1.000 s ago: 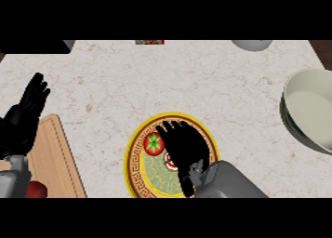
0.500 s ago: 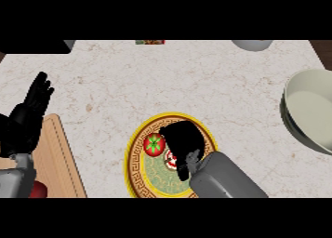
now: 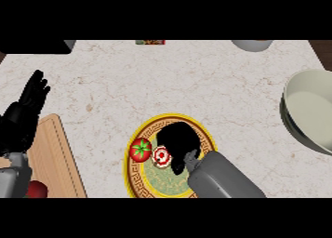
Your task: Pick the cupcake from the plate and place it in the bowl
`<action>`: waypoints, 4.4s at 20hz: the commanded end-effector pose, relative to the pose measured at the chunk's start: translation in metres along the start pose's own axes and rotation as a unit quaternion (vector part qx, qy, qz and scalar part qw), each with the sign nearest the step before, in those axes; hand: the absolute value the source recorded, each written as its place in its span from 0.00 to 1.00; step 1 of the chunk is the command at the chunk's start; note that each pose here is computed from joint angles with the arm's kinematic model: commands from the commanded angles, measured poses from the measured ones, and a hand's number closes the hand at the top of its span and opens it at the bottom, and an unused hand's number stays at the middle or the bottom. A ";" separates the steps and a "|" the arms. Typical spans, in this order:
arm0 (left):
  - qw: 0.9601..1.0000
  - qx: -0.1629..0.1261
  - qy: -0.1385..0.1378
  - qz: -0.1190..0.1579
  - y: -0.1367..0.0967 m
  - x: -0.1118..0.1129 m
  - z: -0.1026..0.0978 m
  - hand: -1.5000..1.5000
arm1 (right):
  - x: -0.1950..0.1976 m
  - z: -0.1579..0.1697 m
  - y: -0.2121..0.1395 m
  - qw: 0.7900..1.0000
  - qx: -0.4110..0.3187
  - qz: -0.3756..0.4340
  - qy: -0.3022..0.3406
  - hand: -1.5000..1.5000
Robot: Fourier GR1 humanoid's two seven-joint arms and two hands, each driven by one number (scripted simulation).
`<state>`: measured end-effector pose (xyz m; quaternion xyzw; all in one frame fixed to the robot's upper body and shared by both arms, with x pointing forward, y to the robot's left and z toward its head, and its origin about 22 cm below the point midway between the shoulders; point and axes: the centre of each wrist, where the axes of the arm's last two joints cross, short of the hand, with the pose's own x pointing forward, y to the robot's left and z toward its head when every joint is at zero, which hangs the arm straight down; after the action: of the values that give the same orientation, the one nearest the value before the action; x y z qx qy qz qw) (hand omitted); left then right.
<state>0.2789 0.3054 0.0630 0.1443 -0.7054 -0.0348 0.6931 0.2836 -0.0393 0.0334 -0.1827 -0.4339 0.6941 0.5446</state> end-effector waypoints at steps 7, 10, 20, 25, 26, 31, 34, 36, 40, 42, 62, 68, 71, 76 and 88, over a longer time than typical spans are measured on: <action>1.000 0.014 -0.002 -0.009 0.000 0.001 -0.008 0.50 | -0.008 0.011 0.000 0.995 -0.097 0.002 0.029 1.00; 1.000 0.008 0.008 0.010 0.006 -0.016 0.009 0.50 | -0.071 0.030 0.003 0.988 -0.127 -0.018 0.086 1.00; 1.000 0.021 0.014 0.000 0.004 -0.004 0.004 0.50 | -0.083 0.150 -0.045 0.939 -0.314 -0.016 0.139 1.00; 1.000 0.017 0.014 -0.007 0.012 -0.006 0.005 0.50 | -0.087 0.203 -0.088 0.869 -0.468 -0.055 0.151 1.00; 1.000 0.026 0.013 -0.004 0.012 -0.011 0.006 0.50 | -0.083 0.216 -0.085 0.861 -0.478 -0.076 0.156 1.00; 1.000 0.015 0.006 -0.007 0.008 -0.014 0.011 0.50 | -0.091 0.263 -0.108 0.842 -0.498 -0.105 0.178 1.00; 1.000 0.012 0.000 0.001 0.005 -0.006 0.014 0.50 | -0.124 0.269 -0.119 0.838 -0.502 -0.123 0.175 1.00; 1.000 0.003 0.002 0.003 -0.022 -0.019 0.012 0.50 | -0.136 0.253 -0.116 0.837 -0.496 -0.142 0.182 1.00; 1.000 0.002 0.011 0.003 0.002 -0.004 0.005 0.50 | -0.201 0.255 -0.130 0.830 -0.501 -0.179 0.169 1.00; 1.000 0.012 0.003 0.001 -0.007 -0.013 -0.004 0.50 | -0.207 0.228 -0.129 0.835 -0.491 -0.169 0.183 1.00; 1.000 0.002 -0.009 -0.005 0.007 0.010 0.006 0.50 | -0.362 0.170 -0.097 0.862 -0.352 -0.237 0.278 0.00; 1.000 0.001 0.004 0.000 0.008 -0.008 0.002 0.50 | -0.387 0.178 -0.082 0.868 -0.369 -0.289 0.166 0.00; 1.000 0.002 0.002 -0.003 -0.008 -0.012 0.002 0.50 | -0.395 0.180 -0.083 0.801 -0.441 -0.390 0.109 0.00; 1.000 0.006 0.005 0.003 -0.002 -0.004 -0.004 0.50 | -0.415 0.207 -0.087 0.686 -0.526 -0.502 0.033 0.00; 1.000 -0.008 0.001 0.008 0.001 -0.006 0.008 0.50 | -0.479 0.369 -0.011 0.661 -0.509 -0.550 0.046 0.00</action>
<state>0.2743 0.3111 0.0617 0.1432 -0.7044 -0.0321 0.6944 0.2237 -0.5989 0.1292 -0.2028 -0.7094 -0.0560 0.6727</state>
